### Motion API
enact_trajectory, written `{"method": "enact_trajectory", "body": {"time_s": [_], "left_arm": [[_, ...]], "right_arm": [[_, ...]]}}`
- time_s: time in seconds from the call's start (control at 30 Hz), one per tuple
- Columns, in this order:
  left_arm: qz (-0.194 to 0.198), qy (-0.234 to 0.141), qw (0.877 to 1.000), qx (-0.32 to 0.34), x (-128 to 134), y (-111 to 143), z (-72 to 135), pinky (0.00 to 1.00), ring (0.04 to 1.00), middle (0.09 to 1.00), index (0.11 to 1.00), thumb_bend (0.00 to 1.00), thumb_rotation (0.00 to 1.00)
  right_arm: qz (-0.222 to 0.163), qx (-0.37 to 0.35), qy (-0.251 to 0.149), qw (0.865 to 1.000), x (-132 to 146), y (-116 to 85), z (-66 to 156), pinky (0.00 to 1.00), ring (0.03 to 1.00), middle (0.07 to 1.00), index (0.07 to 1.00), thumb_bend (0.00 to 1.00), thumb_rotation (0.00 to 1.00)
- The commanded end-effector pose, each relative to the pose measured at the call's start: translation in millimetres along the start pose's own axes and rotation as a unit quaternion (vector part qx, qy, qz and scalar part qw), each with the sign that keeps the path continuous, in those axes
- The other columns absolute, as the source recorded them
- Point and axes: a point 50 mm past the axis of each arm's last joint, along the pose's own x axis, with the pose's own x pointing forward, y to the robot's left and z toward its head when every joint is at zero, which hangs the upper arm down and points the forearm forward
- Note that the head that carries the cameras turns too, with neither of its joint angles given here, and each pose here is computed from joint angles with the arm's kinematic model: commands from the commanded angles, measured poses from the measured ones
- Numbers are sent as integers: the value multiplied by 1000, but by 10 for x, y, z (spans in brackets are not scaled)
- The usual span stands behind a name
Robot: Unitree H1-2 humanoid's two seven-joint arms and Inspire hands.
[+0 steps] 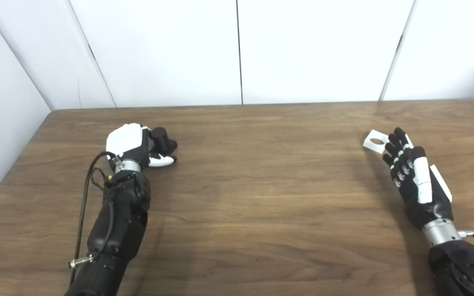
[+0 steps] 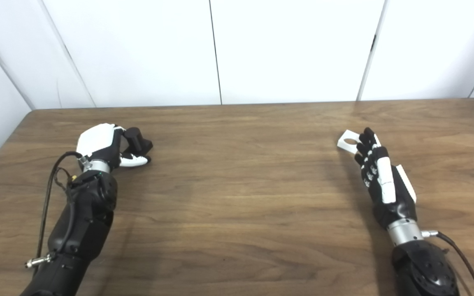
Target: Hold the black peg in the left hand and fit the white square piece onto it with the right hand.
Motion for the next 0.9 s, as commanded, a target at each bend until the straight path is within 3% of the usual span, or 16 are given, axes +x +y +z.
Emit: {"method": "enact_trajectory", "body": {"time_s": [0.0, 0.13, 0.73, 0.8, 0.87], "left_arm": [[34, -1, 999, 8, 103, 259, 48, 1000, 1000, 938, 726, 742, 348], [28, 1, 1000, 12, 109, 242, 36, 1000, 1000, 938, 746, 747, 340], [19, 1, 1000, 12, 103, 214, 41, 1000, 1000, 939, 685, 737, 293], [17, 1, 1000, 12, 106, 215, 40, 1000, 1000, 937, 603, 734, 282], [18, 1, 1000, 11, 105, 215, 38, 1000, 1000, 933, 578, 733, 263]], "right_arm": [[-3, 13, 22, 1000, -160, 7, -165, 1000, 1000, 1000, 1000, 564, 1000], [-6, 9, 23, 1000, -163, 3, -159, 1000, 1000, 1000, 1000, 569, 1000], [-6, 9, 22, 1000, -173, -22, -142, 1000, 1000, 1000, 1000, 586, 1000], [-5, 8, 20, 1000, -167, -25, -146, 1000, 1000, 1000, 1000, 574, 1000], [-8, 8, 21, 1000, -160, -23, -152, 1000, 1000, 1000, 1000, 579, 1000]]}}
